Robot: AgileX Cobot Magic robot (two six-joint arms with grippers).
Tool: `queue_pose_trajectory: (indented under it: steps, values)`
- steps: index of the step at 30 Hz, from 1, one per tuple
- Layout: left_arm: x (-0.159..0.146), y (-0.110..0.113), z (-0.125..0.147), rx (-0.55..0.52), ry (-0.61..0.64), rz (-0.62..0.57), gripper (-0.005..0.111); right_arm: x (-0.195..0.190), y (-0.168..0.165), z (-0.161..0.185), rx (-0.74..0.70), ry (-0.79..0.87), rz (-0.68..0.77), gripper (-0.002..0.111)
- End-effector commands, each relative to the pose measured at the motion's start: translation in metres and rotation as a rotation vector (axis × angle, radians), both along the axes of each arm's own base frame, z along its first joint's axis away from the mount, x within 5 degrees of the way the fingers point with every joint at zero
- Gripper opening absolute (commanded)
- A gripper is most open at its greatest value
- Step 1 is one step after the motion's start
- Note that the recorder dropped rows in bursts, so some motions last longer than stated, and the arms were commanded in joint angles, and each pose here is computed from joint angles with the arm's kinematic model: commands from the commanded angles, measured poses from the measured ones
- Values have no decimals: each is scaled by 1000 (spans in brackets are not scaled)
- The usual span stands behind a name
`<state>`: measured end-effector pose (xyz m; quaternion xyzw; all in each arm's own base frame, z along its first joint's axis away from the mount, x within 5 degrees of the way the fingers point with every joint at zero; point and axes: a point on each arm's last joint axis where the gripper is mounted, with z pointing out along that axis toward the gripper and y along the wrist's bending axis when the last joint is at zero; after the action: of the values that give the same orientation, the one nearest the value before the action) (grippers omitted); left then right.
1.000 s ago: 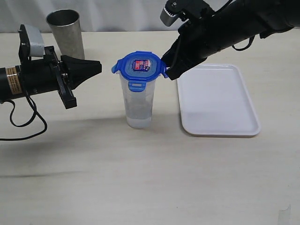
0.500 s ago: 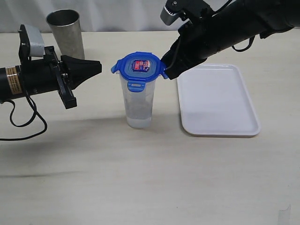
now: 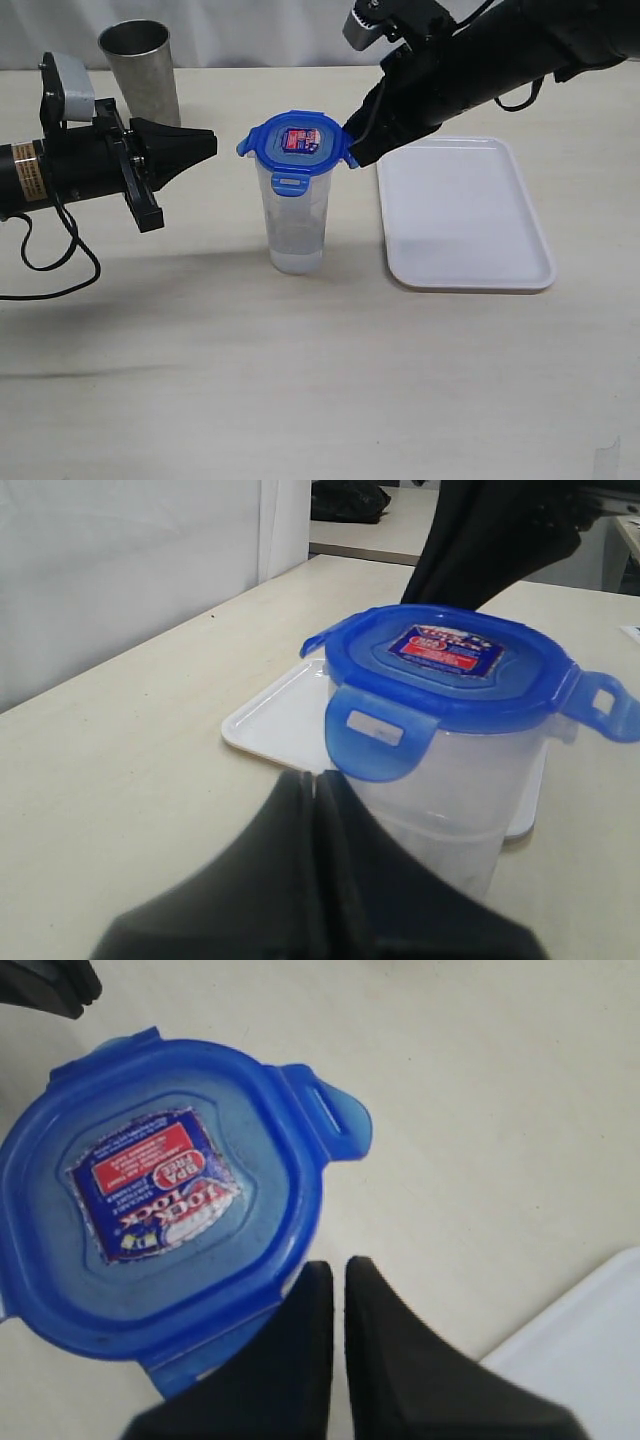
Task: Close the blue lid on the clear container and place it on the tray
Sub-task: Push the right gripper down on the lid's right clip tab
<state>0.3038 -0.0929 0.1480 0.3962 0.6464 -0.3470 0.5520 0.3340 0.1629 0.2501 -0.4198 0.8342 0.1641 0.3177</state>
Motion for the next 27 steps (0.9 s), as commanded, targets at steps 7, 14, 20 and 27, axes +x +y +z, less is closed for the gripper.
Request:
queue_pose_trajectory:
  steps: [7,14,20,27]
  values:
    - [0,0,0,-13,7,5,0,-6,-10,30,-20,-98,-45,4]
    - [0,0,0,-14,10,3,0,-13,-12,14,-37,-44,-49,4]
    - [0,0,0,-16,15,4,0,-7,-15,9,-35,-124,-117,4]
    - [0,0,0,-16,15,4,0,-5,-13,-4,-47,-76,-101,4]
